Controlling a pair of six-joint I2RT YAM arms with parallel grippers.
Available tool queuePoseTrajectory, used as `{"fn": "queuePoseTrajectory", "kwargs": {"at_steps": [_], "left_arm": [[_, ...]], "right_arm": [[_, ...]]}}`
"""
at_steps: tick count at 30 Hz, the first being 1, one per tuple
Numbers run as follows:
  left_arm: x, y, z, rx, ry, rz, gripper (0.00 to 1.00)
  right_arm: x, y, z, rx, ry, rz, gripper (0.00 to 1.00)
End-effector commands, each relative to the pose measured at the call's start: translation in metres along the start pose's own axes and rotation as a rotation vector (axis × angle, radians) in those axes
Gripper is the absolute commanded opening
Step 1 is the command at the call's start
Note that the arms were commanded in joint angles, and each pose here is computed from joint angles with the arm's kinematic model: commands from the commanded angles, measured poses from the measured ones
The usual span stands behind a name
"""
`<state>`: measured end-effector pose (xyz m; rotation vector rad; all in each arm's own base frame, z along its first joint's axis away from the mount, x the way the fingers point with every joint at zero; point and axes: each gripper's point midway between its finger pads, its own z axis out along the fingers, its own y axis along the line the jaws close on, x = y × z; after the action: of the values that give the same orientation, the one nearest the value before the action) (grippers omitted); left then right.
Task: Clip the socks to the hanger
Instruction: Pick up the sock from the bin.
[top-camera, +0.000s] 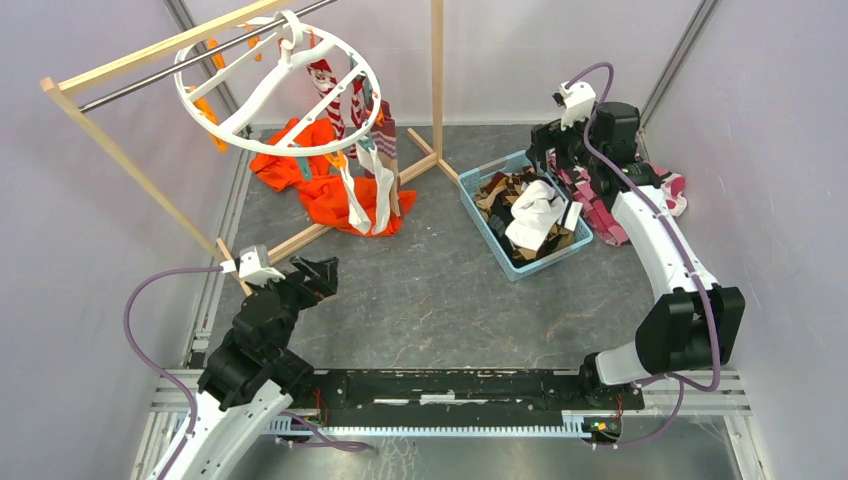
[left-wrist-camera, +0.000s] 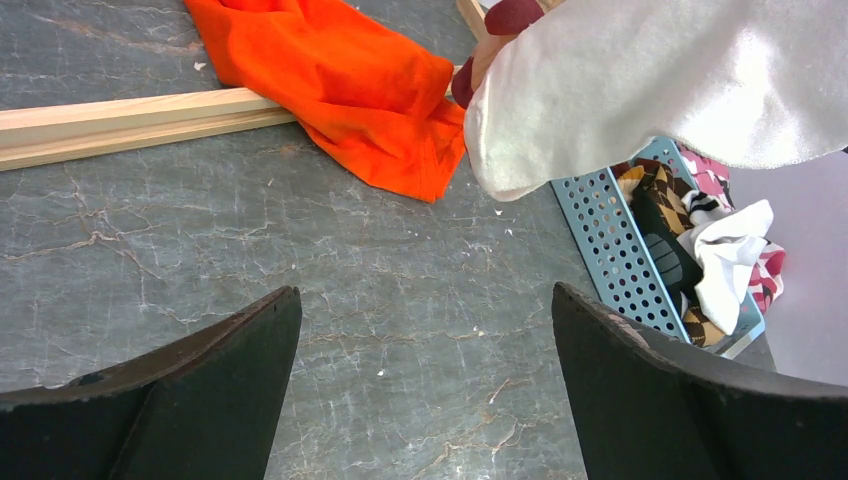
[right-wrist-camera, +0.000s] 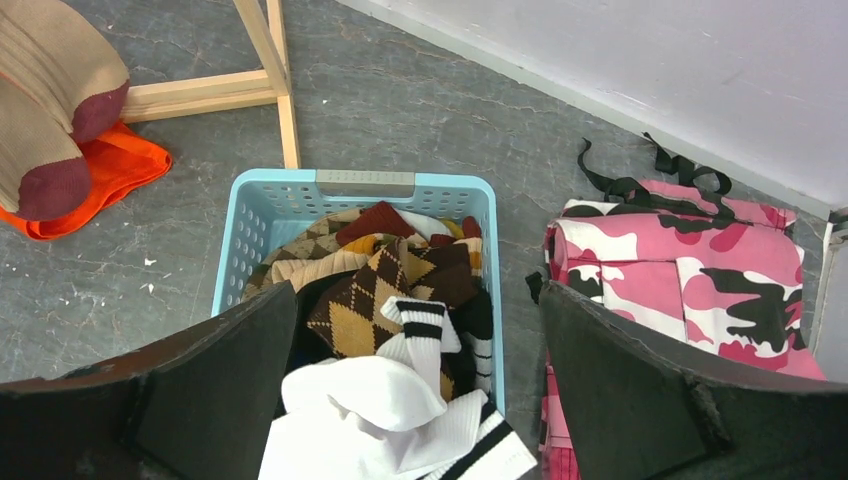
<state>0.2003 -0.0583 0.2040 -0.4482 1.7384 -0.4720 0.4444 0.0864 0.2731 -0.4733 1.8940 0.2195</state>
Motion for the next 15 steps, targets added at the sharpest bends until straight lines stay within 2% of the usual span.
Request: {"fn": "queuePoseTrajectory", "kwargs": {"at_steps": [1, 3, 6, 9, 12, 15], "left_arm": [[-0.011, -0.001, -0.001, -0.005, -0.044, -0.033, 1.0], [-0.012, -0.002, -0.001, 0.002, -0.048, -0.034, 1.0], [-0.016, -0.005, -0.003, 0.015, -0.059, -0.035, 1.0], [-0.018, -0.007, -0.004, 0.027, -0.066, -0.041, 1.0], [-0.018, -0.01, -0.005, 0.051, -0.068, -0.048, 1.0], [-0.014, -0.012, -0.003, 0.061, -0.06, -0.048, 1.0]], "right_arm": [[-0.028, -0.002, -0.006, -0.013, -0.074, -0.059, 0.98], [-0.027, 0.004, -0.005, -0.076, -0.078, -0.081, 0.98], [-0.026, 0.028, -0.005, -0.312, -0.135, -0.126, 0.98], [-0.021, 0.046, 0.001, -0.451, -0.161, -0.138, 0.98], [-0.012, 0.055, 0.008, -0.512, -0.149, -0.181, 0.98], [0.001, 0.065, 0.016, -0.54, -0.083, -0.279, 0.98]]}}
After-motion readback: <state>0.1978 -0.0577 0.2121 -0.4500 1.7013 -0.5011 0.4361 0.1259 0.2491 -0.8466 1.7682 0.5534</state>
